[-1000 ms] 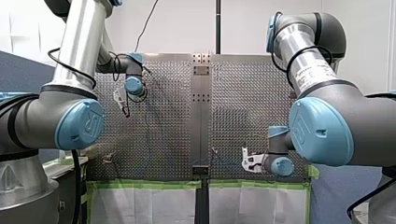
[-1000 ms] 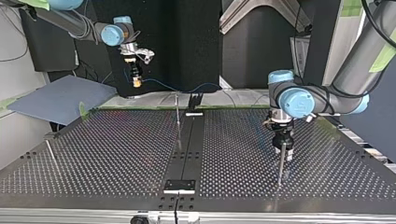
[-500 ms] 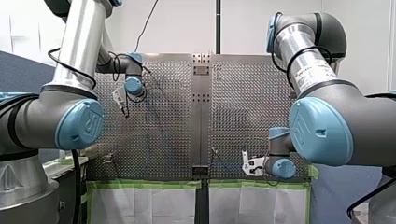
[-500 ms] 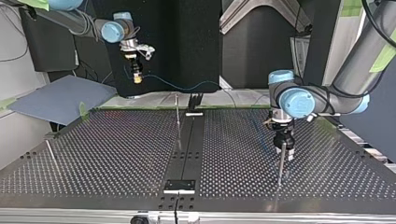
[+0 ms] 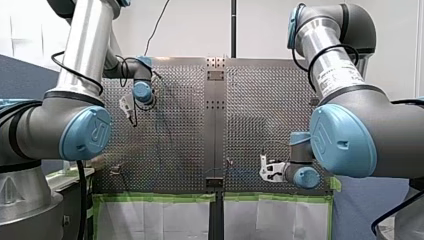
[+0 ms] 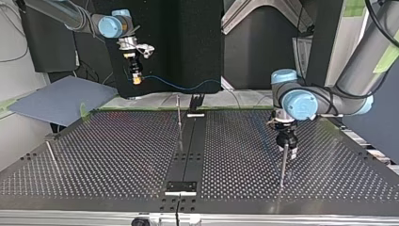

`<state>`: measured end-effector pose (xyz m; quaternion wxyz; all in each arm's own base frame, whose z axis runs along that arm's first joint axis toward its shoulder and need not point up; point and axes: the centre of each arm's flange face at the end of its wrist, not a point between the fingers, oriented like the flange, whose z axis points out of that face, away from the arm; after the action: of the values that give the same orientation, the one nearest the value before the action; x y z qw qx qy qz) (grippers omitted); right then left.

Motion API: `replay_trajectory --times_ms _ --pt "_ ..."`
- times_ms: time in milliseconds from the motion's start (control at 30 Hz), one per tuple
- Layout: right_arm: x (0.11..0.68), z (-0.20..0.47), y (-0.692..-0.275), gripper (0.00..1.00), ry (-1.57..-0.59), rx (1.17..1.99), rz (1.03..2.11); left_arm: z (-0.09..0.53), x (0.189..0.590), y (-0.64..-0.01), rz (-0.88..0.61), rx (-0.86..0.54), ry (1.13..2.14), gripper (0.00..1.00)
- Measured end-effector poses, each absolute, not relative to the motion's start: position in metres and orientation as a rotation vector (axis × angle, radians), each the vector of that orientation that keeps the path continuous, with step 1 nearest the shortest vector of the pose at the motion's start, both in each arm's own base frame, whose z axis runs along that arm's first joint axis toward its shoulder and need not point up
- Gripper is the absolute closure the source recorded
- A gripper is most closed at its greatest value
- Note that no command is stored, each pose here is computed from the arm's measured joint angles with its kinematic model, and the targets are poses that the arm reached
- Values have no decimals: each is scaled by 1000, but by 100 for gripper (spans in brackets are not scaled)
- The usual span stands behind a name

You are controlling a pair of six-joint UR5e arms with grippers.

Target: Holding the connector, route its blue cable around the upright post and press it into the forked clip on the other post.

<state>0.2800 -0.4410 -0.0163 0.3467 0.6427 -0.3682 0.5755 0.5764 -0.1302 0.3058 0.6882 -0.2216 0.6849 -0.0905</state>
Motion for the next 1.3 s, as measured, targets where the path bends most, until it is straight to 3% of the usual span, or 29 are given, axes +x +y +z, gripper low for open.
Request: replay_trajectory --times_ms 500,733,1067,1300 --pt "282 -15 -440 100 -956 1666 1503 303 557 -127 -284 -567 1597 0" --pt "283 -15 -440 100 -956 1666 1505 310 536 -117 -221 -572 1584 0" --pt "283 -14 -442 100 -961 1664 1508 312 492 -106 -67 -572 1647 0" --pt "283 -14 -442 100 -961 1663 1509 344 481 -101 -2 -550 1631 0"
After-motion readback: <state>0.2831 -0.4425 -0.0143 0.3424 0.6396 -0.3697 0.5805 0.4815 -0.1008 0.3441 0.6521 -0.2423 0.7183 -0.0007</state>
